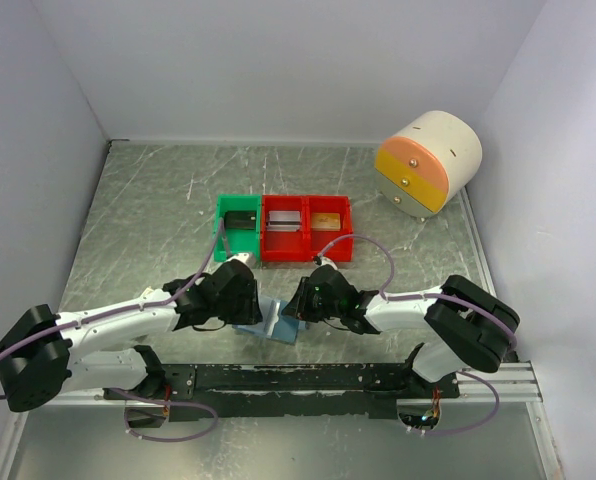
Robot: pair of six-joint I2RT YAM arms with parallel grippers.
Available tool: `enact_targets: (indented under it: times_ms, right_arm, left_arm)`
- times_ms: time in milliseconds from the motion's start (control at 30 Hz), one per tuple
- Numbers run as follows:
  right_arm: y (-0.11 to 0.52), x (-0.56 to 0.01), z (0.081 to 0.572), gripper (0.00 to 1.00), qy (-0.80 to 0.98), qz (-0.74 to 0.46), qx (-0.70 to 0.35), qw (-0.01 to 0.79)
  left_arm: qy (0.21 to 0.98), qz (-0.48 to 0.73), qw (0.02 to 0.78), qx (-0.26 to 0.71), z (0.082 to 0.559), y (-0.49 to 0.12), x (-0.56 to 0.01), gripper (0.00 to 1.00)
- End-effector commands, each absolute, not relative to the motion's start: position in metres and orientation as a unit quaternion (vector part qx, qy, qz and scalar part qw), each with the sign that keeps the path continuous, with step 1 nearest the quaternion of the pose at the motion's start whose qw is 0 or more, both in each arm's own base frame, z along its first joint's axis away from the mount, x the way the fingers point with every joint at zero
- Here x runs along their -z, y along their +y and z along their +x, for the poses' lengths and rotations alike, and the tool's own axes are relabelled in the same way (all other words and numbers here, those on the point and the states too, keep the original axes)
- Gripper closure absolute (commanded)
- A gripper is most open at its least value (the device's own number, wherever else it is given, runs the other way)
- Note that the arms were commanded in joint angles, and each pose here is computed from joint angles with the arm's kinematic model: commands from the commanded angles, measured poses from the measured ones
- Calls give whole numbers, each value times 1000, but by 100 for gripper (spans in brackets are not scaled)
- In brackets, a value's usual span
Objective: Take the credit cards out of the card holder
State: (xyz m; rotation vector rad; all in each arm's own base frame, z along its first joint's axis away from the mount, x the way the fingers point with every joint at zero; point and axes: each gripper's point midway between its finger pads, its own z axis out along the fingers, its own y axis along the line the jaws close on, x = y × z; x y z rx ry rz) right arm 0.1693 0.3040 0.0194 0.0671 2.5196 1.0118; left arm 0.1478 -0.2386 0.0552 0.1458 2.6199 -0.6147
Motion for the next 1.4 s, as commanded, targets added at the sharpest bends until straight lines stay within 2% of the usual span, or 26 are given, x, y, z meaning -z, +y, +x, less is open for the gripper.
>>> enact_targets:
  times_ms: [0,133,367,633,900,1200,1367]
  right_arm:
    - [291,0,161,78,924,15,-327,197]
    - [291,0,161,78,924,15,-326,198]
    - [289,1,160,78,925,16,-325,196]
    - [289,2,159,77,925,17,-325,194]
    - [291,0,159,77,923,16,-331,194]
    - [294,-6,159,71,917,21,-347,197]
    - [297,-15,160,64,906,29,-369,204]
  left_arm:
    - [950,45,240,194,155,-230,-61,51]
    - [954,46,237,179,155,-226,-55,45]
    - [958,52,215,181,150,-230,-41,48]
    - [949,69,205,231,144,-248,-45,52]
    - [948,70,198,238,142,-251,-41,47]
    - [921,71,180,338,133,-285,-47,48]
    - [921,68,184,336,135,-284,-45,49]
